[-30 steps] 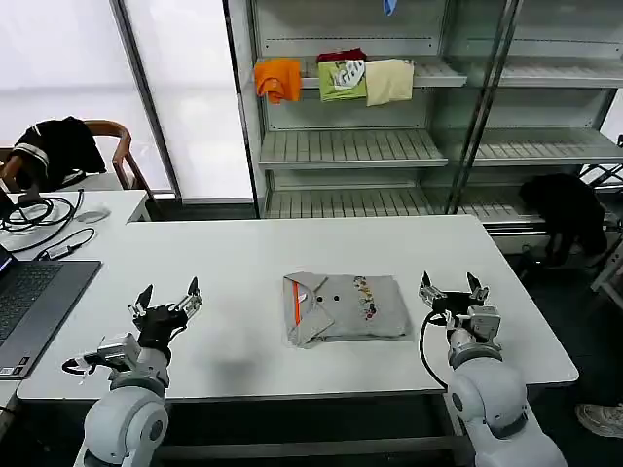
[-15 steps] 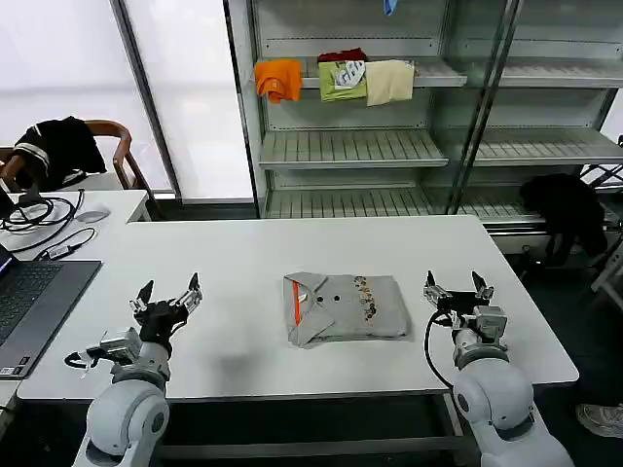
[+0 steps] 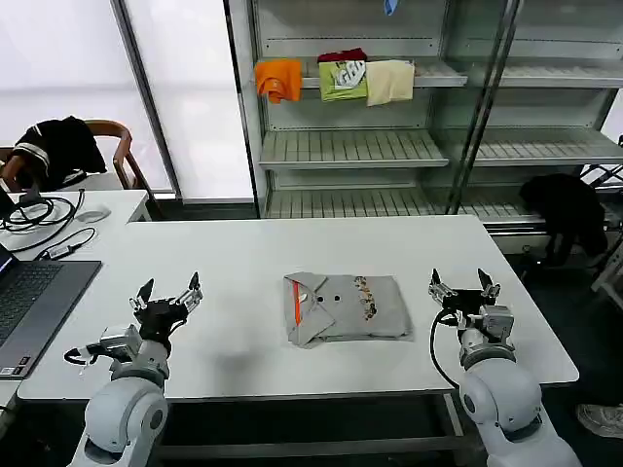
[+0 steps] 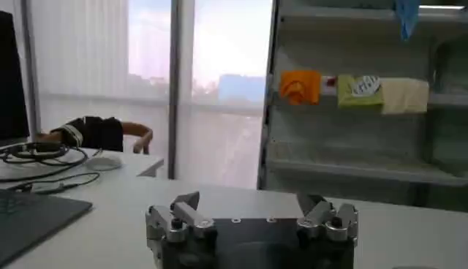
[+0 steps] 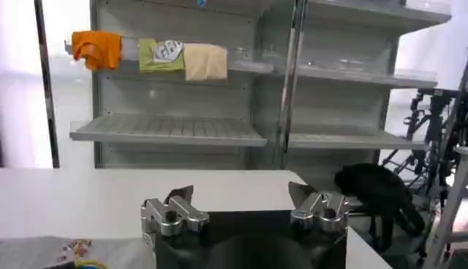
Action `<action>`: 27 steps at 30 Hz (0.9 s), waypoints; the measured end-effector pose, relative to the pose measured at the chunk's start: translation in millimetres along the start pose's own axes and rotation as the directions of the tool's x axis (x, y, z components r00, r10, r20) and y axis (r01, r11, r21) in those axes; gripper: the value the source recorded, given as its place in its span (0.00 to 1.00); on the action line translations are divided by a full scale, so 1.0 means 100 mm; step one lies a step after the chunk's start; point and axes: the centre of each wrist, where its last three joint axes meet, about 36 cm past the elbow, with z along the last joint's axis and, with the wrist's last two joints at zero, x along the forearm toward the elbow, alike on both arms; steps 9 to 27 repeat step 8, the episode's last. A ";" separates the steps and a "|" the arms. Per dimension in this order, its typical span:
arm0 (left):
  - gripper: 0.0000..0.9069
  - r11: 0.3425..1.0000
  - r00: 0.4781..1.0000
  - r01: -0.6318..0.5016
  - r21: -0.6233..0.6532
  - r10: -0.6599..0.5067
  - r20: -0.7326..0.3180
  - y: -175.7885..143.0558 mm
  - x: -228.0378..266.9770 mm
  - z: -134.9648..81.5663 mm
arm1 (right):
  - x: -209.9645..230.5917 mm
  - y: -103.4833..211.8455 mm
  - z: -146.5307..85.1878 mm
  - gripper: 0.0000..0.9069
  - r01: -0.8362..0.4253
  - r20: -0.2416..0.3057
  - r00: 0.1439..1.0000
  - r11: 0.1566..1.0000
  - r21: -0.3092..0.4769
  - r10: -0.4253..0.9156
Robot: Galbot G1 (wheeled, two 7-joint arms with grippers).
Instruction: Fold and organize the clothes.
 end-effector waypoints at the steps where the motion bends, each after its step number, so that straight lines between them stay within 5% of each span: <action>1: 1.00 1.000 1.000 0.000 0.000 0.000 -0.001 0.00 0.00 0.00 | 0.00 -0.01 0.00 1.00 0.000 0.000 1.000 1.000 0.001 0.000; 27: 1.00 1.000 1.000 -0.004 0.008 0.004 -0.007 0.00 0.03 0.02 | 0.05 -0.01 0.01 1.00 0.004 -0.003 1.000 1.000 0.007 -0.004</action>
